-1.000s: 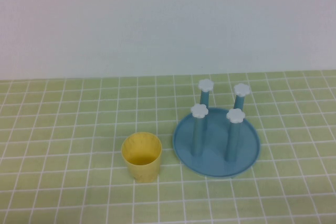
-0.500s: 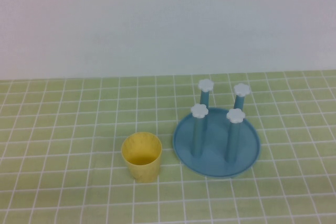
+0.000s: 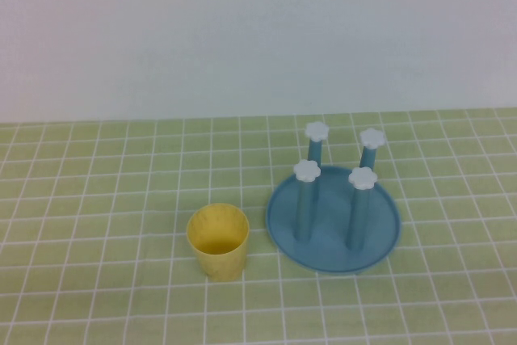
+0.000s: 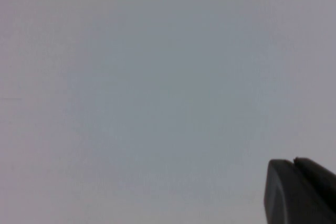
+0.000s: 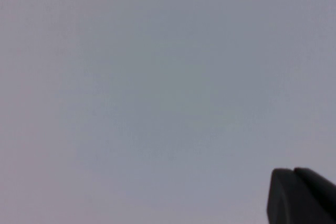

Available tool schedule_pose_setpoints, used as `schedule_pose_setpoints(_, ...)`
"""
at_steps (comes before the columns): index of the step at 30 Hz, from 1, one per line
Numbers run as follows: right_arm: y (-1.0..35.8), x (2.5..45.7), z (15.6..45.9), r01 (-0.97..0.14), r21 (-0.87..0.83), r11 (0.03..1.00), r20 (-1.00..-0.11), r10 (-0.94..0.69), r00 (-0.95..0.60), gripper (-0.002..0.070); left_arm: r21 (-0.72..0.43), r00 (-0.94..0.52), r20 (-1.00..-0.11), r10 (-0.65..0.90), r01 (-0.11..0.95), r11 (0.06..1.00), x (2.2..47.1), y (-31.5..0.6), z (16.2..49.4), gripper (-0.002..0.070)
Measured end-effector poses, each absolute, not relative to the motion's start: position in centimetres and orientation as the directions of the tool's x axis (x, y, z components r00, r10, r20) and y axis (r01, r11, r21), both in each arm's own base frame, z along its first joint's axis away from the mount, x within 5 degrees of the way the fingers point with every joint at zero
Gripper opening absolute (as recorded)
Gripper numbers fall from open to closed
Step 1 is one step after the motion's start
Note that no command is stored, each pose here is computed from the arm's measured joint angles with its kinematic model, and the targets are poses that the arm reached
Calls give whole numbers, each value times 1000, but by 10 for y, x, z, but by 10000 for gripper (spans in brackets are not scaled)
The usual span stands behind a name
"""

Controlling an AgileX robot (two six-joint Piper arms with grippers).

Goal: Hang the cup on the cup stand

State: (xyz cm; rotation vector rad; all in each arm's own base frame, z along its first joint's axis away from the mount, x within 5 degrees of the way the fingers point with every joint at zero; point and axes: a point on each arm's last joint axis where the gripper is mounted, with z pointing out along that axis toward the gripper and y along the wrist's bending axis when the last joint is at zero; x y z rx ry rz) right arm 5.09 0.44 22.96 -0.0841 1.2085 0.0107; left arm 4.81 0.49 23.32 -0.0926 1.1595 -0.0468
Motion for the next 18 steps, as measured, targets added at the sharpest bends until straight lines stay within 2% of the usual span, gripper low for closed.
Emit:
schedule_pose_setpoints(5,4,49,237,-48,-69,996,-916,-44,398,-1,-85,498,-864,-68,-12,996,39,5,262,0)
schedule_pose_setpoints(8,4,45,254,-42,-72,996,-916,-49,399,-1,-58,447,-893,-55,8,998,33,2,285,0)
schedule_pose_setpoints(12,3,37,282,-26,-96,995,-916,-78,394,-1,42,355,-934,38,3,999,24,-1,308,0)
schedule_pose_setpoints(18,1,21,313,-13,-117,993,-943,-107,314,-1,52,220,-975,42,40,998,23,-4,333,0)
